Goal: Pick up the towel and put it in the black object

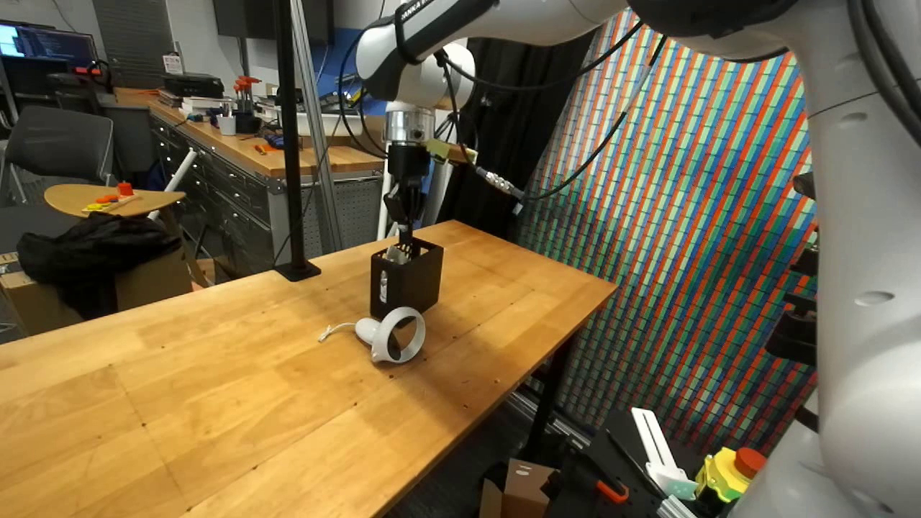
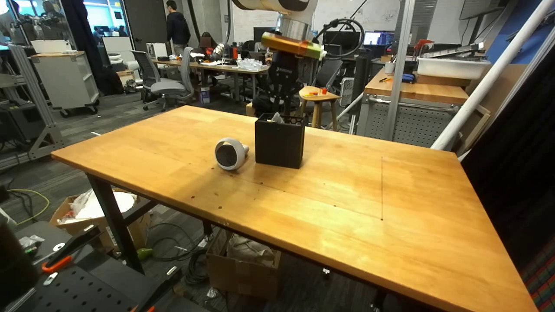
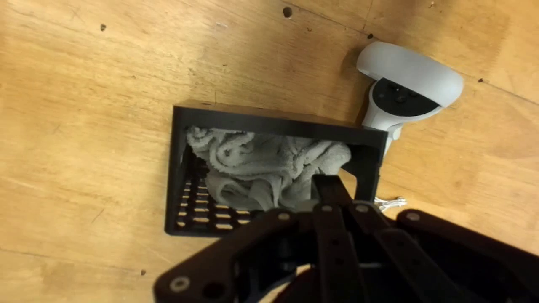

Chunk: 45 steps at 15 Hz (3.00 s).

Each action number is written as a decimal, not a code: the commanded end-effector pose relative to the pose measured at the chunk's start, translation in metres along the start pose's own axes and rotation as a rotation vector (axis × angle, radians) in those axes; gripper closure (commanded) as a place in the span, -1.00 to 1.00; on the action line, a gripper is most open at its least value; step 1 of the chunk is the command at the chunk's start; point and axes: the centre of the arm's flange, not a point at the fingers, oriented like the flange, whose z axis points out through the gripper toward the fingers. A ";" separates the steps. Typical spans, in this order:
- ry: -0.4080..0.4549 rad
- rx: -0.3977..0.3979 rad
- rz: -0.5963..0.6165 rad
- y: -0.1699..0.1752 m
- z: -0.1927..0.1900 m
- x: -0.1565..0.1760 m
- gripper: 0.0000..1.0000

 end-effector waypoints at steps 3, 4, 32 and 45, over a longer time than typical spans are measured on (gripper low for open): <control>0.000 -0.073 -0.037 -0.036 -0.050 -0.010 1.00; 0.002 -0.078 -0.043 -0.039 -0.056 -0.010 1.00; -0.018 -0.048 -0.039 -0.008 -0.019 0.038 1.00; -0.024 0.008 0.006 0.015 0.022 0.048 1.00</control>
